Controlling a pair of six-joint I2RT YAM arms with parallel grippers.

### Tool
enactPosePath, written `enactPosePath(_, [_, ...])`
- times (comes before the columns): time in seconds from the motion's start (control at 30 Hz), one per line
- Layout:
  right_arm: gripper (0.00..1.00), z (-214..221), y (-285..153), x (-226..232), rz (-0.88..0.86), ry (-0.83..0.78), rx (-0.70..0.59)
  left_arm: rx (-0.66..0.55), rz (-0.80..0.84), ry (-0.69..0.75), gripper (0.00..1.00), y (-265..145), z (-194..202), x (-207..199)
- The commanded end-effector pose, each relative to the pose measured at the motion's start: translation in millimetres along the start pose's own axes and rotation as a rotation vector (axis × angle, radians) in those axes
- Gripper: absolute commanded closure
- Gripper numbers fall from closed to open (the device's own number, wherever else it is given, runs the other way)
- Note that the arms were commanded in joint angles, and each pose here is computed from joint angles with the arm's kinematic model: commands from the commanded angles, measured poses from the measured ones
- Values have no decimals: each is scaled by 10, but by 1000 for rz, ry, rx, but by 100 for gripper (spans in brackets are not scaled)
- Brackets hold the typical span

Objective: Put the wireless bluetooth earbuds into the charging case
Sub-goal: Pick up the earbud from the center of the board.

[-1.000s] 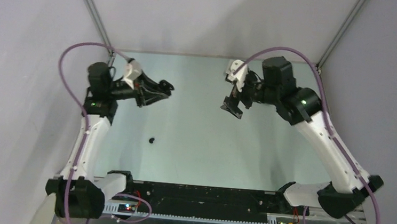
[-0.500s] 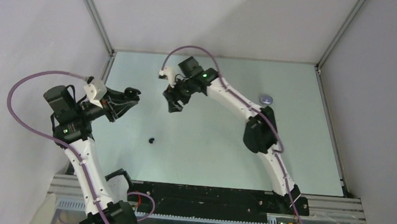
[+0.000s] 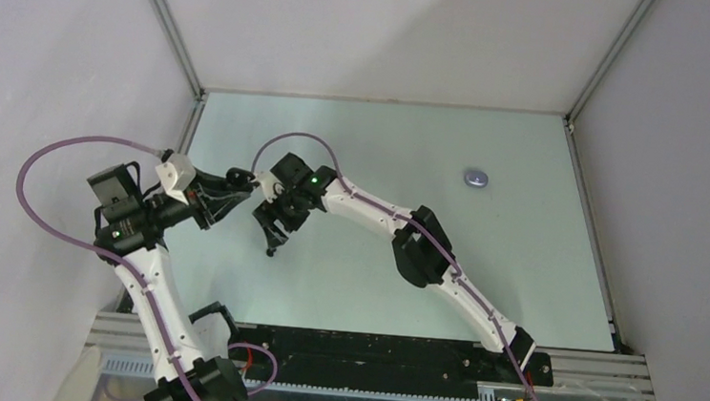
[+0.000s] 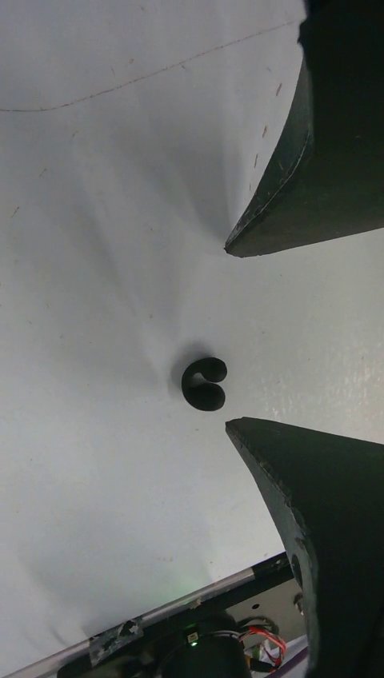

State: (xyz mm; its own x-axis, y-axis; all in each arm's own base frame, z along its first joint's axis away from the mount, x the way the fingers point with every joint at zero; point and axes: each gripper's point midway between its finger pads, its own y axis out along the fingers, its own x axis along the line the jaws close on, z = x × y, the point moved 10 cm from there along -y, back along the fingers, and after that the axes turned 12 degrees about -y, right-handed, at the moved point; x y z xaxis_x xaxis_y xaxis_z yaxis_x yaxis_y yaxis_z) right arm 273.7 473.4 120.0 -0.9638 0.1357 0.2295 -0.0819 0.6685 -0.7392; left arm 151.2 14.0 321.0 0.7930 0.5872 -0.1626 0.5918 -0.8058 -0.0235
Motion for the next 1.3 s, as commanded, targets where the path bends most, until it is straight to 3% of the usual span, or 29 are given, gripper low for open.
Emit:
enactPosePath(0.0, [21, -123, -17, -17, 38, 37, -44, -28, 32, 50, 100, -1, -64, -54])
enactPosePath(0.37, [32, -12, 197, 318, 16, -82, 51, -28, 32, 43, 100, 0, -35, -47])
enactPosePath(1.03, [43, 58, 390, 359, 116, -146, 100, -29, 32, 52, 100, 0, -16, -72])
enactPosePath(1.27, [60, 79, 392, 378, 108, -152, 114, -29, 32, 57, 100, 0, -17, -80])
